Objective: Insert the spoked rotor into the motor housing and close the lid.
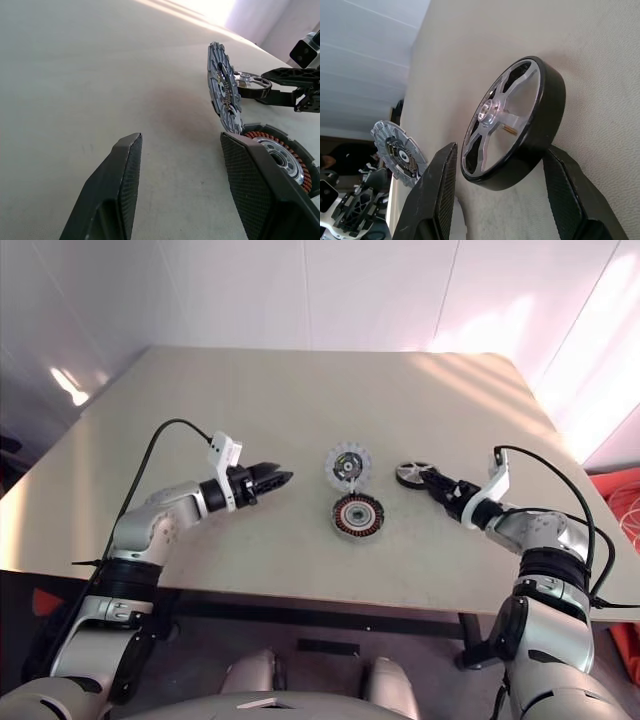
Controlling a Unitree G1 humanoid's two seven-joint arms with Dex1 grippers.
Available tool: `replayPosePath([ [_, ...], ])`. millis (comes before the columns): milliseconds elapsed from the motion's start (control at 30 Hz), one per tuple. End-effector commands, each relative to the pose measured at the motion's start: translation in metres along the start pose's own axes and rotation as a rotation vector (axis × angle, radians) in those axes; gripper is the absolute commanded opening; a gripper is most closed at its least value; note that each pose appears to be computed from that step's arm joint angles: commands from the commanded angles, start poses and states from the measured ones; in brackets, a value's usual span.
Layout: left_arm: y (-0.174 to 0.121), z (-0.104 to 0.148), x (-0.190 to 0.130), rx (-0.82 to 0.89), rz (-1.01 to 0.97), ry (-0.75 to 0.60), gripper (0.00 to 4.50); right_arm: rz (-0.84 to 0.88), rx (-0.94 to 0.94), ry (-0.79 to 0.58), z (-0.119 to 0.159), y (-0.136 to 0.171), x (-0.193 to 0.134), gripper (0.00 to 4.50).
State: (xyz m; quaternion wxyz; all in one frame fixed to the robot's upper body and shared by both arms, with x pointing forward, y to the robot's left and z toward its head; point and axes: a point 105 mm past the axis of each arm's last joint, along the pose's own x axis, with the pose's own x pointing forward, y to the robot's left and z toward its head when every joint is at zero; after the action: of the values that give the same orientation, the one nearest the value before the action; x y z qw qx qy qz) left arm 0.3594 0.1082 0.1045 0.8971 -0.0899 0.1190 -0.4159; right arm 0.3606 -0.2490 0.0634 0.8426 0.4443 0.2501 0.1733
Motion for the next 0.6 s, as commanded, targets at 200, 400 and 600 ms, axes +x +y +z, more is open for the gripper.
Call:
replayPosePath([
  [200, 0.000, 0.014, -0.002, 0.048, 0.001, -0.037, 2.66, 0.011, -0.032, -0.039, 0.008, 0.009, 0.006, 1.09],
  [400, 0.000, 0.014, 0.000, 0.051, -0.001, -0.036, 2.66, 0.028, -0.037, -0.055, 0.013, 0.013, 0.004, 0.35],
  [600, 0.000, 0.014, 0.001, 0.049, -0.004, -0.034, 2.66, 0.213, 0.050, -0.112, 0.031, 0.044, -0.009, 0.35],
])
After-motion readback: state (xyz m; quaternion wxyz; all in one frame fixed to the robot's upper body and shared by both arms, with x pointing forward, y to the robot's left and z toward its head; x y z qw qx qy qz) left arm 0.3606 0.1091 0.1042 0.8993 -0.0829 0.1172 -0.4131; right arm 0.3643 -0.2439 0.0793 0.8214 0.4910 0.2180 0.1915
